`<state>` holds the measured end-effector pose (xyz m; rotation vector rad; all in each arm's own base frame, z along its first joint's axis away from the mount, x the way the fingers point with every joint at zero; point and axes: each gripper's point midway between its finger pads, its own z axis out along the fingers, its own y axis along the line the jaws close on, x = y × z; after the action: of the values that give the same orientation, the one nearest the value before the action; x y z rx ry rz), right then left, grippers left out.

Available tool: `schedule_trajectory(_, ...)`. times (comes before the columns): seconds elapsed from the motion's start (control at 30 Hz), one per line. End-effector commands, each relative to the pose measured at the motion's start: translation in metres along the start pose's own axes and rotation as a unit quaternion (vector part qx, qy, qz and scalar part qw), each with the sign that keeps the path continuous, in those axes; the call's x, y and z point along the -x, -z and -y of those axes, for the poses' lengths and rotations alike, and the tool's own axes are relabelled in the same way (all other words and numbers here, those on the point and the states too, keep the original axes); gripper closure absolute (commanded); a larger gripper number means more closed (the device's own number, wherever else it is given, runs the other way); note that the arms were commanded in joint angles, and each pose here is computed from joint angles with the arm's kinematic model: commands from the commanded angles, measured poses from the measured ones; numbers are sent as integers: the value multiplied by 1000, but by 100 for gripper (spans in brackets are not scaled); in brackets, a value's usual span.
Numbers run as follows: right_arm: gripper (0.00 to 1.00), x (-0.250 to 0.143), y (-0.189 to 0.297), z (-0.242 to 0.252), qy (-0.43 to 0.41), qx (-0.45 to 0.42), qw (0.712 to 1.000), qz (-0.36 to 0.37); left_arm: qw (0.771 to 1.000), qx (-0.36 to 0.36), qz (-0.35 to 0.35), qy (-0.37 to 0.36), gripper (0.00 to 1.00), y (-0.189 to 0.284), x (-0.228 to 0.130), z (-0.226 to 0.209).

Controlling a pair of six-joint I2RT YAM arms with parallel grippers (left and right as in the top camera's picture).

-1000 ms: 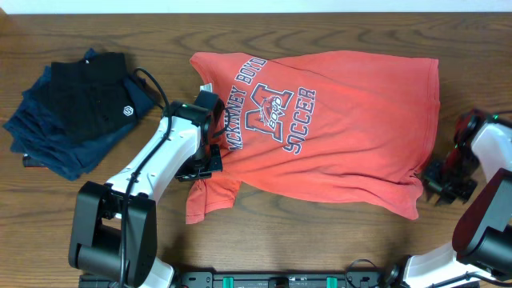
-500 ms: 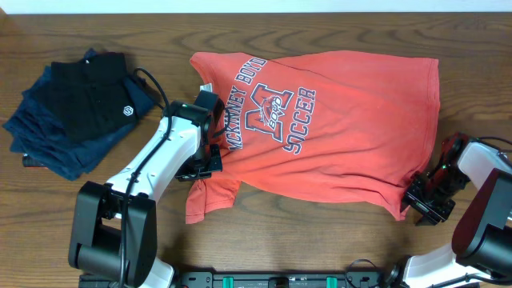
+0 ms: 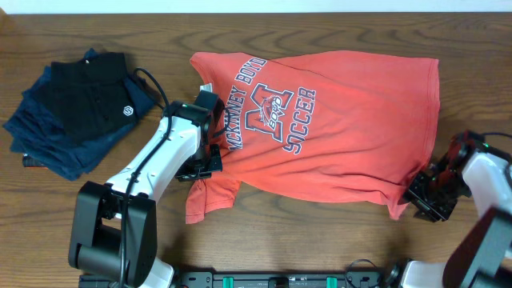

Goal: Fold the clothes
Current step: 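Grasp the shirt's right bottom corner with the right gripper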

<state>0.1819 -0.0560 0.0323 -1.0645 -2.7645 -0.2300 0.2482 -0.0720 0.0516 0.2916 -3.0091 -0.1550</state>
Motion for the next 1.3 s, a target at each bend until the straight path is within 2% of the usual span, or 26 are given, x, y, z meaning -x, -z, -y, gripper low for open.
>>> schedule_trajectory(0.0,57,-10,6,-5,-11,27,999,23,1000,15,-3,-1,94,-3,-1,-7)
schedule_trajectory(0.2,57,-26,-18,2,-58,44,996,60,1000,14,-3,-1,94,-3,-1,-7)
schedule_trajectory(0.37,56,-31,-42,9,-69,42,995,63,1000,14,-4,-1,94,-3,-2,-7)
schedule_trajectory(0.67,56,-8,-46,16,-74,28,989,122,1000,15,-4,-1,94,-3,-2,-7)
schedule_trajectory(0.73,61,-4,-47,15,-73,30,988,130,1000,15,-4,-1,93,-3,-2,-7)
schedule_trajectory(0.87,99,-2,-47,16,-72,28,988,136,1000,15,-6,-1,93,-3,-3,-7)
schedule_trajectory(1.1,99,4,-40,18,-71,20,986,146,1000,16,-7,-1,94,-3,-3,-8)
schedule_trajectory(1.27,99,13,-6,12,-59,16,987,149,1000,1,-21,-23,94,3,-10,-4)
